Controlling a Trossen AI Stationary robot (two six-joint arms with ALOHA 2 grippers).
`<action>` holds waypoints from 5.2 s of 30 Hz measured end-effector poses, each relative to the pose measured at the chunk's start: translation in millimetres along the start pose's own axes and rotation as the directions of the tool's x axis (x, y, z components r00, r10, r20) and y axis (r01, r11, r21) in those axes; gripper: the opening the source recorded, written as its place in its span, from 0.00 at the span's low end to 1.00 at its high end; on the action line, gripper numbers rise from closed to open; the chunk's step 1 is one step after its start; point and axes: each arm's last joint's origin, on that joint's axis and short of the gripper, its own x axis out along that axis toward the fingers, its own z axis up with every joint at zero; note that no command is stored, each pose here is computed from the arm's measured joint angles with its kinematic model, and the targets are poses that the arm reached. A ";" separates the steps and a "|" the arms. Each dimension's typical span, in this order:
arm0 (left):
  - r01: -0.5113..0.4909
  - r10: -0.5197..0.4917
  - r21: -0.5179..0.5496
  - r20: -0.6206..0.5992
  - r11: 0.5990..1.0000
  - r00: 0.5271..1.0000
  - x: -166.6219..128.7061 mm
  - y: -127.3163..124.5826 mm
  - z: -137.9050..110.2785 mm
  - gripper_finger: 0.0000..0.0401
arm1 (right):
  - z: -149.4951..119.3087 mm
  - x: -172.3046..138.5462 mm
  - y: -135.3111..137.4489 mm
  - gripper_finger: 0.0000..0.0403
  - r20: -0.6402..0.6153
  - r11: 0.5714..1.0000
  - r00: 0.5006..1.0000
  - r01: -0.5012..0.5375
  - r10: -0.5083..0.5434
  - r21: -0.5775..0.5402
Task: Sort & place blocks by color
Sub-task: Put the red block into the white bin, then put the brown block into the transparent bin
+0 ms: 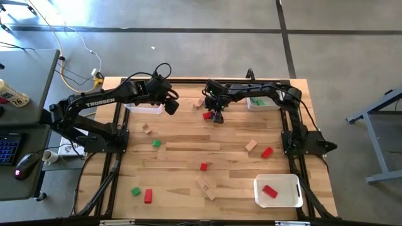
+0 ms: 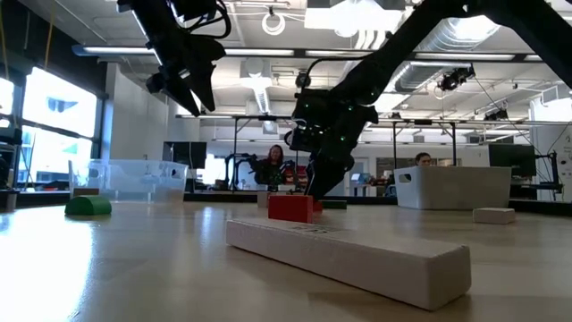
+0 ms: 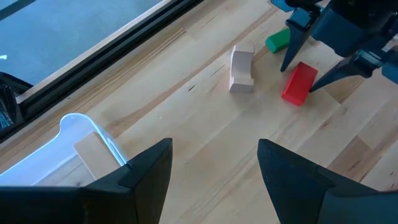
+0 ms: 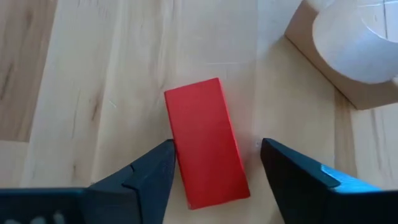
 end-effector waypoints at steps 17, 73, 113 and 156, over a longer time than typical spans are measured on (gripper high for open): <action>-0.024 0.024 -0.029 0.010 0.999 1.000 0.0 0.7 0.3 0.56 | -0.4 -0.8 7.4 0.27 -0.071 0.991 0.997 0.047 -0.038 0.128; 0.255 -0.219 0.358 -0.140 0.898 0.966 -16.8 -52.1 -31.6 0.56 | -17.3 -159.5 297.8 0.27 -0.349 0.494 0.818 0.559 -0.457 0.666; 0.411 -0.373 0.273 -0.183 0.870 0.910 -78.4 -132.2 -118.1 0.56 | -108.1 -147.6 453.6 0.27 -0.433 0.647 0.870 0.473 -0.236 0.597; -0.340 0.321 0.036 -0.433 0.940 0.842 -5.5 -27.7 -126.2 0.56 | -112.7 -93.1 449.7 0.50 -0.668 0.568 0.692 0.677 -0.276 0.468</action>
